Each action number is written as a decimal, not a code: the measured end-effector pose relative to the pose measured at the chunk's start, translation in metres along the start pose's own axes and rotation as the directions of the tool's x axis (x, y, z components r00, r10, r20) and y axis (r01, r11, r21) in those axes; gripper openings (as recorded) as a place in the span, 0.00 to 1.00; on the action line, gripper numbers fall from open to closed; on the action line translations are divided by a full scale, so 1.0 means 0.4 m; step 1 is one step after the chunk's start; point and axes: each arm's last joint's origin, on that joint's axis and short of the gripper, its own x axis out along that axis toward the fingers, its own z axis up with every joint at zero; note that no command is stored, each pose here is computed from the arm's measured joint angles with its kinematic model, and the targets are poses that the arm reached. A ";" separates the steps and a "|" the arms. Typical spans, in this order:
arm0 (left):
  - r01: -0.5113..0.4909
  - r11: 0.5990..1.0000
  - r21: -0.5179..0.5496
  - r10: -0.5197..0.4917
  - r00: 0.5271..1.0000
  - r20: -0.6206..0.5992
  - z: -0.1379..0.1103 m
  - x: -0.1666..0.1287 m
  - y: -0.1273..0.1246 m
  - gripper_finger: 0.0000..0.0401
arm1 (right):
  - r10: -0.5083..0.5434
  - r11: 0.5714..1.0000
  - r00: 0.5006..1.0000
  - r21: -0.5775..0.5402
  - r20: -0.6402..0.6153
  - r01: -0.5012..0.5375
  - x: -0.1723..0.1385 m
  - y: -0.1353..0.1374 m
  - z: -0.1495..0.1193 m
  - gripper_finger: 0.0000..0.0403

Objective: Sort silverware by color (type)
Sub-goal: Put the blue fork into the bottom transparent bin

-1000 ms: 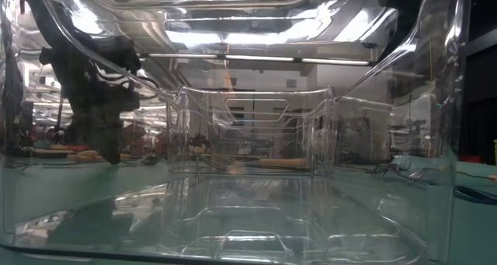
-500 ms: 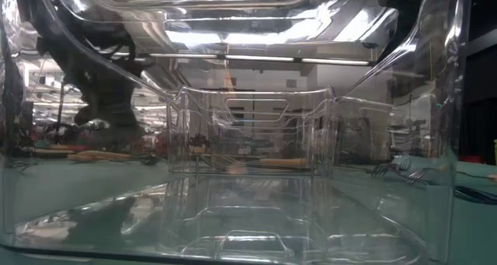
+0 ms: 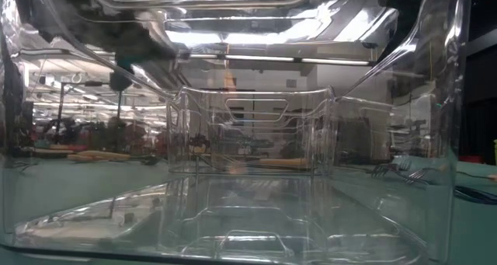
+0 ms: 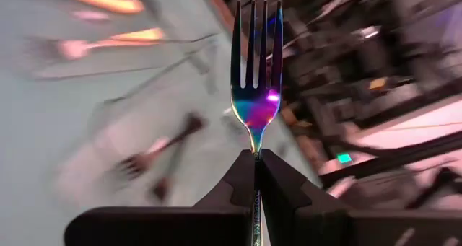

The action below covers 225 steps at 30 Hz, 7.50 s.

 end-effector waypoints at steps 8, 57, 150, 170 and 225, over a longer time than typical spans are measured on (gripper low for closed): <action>0.110 0.993 -0.033 -0.105 0.986 0.129 -0.078 0.004 -0.092 0.01 | 0.000 1.000 1.000 0.000 0.000 0.000 0.000 0.000 0.000 0.33; 0.013 0.969 -0.247 -0.023 0.999 -0.035 -0.464 0.271 -0.324 0.01 | 0.000 1.000 1.000 0.001 0.001 0.000 0.000 0.000 0.001 0.33; -0.564 0.821 -0.088 0.478 0.763 -0.435 -0.461 0.465 -0.294 0.12 | 0.002 1.000 1.000 0.002 0.003 -0.002 0.000 0.001 0.001 0.33; -0.251 0.963 0.095 0.268 0.882 -0.387 -0.312 0.371 -0.440 0.12 | 0.000 1.000 1.000 0.000 0.000 0.000 0.000 0.000 0.000 0.33; -0.125 0.658 0.743 0.427 0.874 -0.232 0.193 0.333 -0.256 0.12 | -0.235 0.235 0.719 0.680 -0.654 0.695 0.217 -0.344 -0.086 0.33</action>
